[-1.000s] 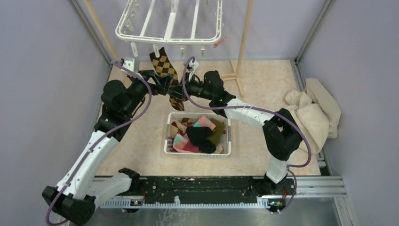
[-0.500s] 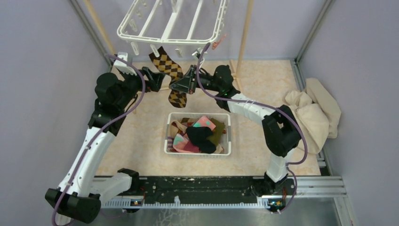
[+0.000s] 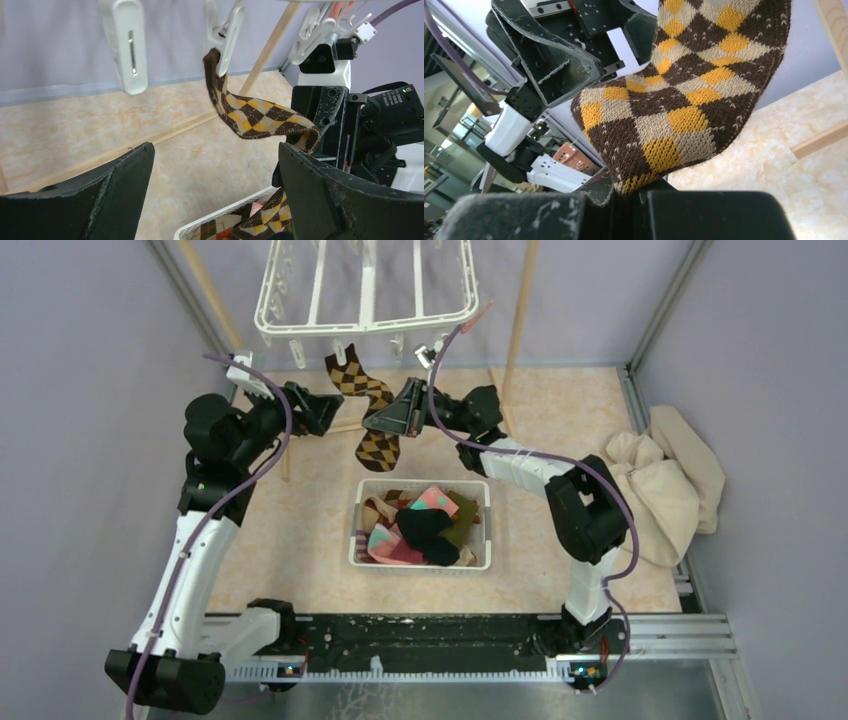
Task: Remove the socks clipped to the hanger
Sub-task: Remove the sock from the hanger.
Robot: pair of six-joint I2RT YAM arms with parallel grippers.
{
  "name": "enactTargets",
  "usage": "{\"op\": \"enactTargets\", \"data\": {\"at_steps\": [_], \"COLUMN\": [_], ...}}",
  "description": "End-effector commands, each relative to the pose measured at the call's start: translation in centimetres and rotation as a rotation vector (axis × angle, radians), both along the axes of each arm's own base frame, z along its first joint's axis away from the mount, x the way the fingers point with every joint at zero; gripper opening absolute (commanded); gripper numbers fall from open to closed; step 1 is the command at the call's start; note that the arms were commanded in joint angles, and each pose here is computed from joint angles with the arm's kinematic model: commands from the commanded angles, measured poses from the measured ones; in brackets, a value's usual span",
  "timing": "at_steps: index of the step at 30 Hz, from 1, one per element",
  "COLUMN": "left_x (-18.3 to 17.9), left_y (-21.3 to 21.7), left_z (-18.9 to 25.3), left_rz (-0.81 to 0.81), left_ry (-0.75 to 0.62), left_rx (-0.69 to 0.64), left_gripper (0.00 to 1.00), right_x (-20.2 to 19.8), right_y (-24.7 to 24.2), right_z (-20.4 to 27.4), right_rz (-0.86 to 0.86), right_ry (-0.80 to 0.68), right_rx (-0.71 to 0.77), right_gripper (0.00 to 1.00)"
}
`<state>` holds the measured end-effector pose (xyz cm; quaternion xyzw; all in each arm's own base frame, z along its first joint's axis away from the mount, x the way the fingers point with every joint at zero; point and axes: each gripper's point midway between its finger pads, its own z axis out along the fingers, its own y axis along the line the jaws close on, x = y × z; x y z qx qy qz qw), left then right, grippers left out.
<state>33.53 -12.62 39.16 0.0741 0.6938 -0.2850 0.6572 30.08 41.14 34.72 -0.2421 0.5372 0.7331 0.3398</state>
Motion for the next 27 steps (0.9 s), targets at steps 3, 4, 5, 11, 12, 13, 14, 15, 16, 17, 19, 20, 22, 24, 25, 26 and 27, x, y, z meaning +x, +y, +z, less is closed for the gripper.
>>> {"op": "enactTargets", "data": {"at_steps": [3, 4, 5, 11, 12, 13, 14, 15, 16, 17, 19, 20, 22, 24, 25, 26, 27], "left_x": [-1.1, -1.1, -1.1, -1.6, -1.7, -1.8, -1.9, -1.9, -2.1, -2.2, -2.8, -2.9, -3.2, -3.3, -3.4, -3.6, -3.6], "left_y": [-1.2, -1.2, -1.3, -2.1, -2.2, -2.3, -2.4, -2.4, -2.4, -2.5, -2.5, -2.5, -2.3, -2.0, -2.0, -2.0, -2.0], "left_z": [1.1, 1.1, 1.1, 1.5, 1.7, 1.8, 2.0, 2.1, 2.2, 2.3, 2.7, 2.7, 2.9, 3.0, 3.0, 3.1, 3.1], "left_rz": [-0.091, -0.094, -0.1, -0.155, -0.162, -0.17, -0.176, -0.178, -0.183, -0.19, -0.2, -0.201, -0.187, -0.172, -0.173, -0.175, -0.176], "left_ry": [-0.06, -0.063, -0.065, -0.101, -0.108, -0.115, -0.122, -0.127, -0.134, -0.141, -0.169, -0.18, -0.19, -0.191, -0.192, -0.193, -0.195], "left_rx": [-0.054, -0.058, -0.06, -0.074, -0.075, -0.075, -0.071, -0.069, -0.066, -0.064, -0.06, -0.054, -0.046, -0.039, -0.039, -0.04, -0.045], "left_gripper": [0.99, 0.99, 0.99, 0.99, 0.99, 0.99, 0.99, 0.99, 0.99, 0.99, 0.99, 0.99, 0.99, 0.99, 0.99, 0.99, 0.99], "right_x": [-0.9, -0.9, -0.9, -1.1, -1.3, -1.4, -1.5, -1.6, -1.6, -1.7, -2.0, -2.2, -2.5, -2.8, -3.0, -3.2, -3.3], "right_y": [-1.2, -1.3, -1.4, -1.9, -1.9, -2.0, -2.1, -2.2, -2.2, -2.3, -2.4, -2.5, -2.7, -2.9, -3.1, -3.2, -3.3], "right_z": [2.1, 2.2, 2.2, 2.2, 2.2, 2.3, 2.2, 2.2, 2.2, 2.1, 2.1, 2.1, 2.0, 1.9, 1.9, 1.9, 2.0], "right_rz": [0.061, 0.065, 0.069, 0.081, 0.083, 0.083, 0.081, 0.08, 0.08, 0.08, 0.085, 0.087, 0.091, 0.092, 0.091, 0.09, 0.088], "right_ry": [-0.037, -0.037, -0.036, -0.033, -0.032, -0.032, -0.029, -0.028, -0.027, -0.028, -0.028, -0.029, -0.028, -0.029, -0.034, -0.035, -0.036], "right_rx": [0.072, 0.07, 0.068, 0.063, 0.065, 0.067, 0.067, 0.068, 0.068, 0.067, 0.064, 0.063, 0.058, 0.054, 0.053, 0.051, 0.049], "right_gripper": [0.0, 0.0, 0.0, 0.0, 0.0, 0.0, 0.0, 0.0, 0.0, 0.0, 0.0, 0.0, 0.0, 0.0, 0.0, 0.0, 0.0]}}
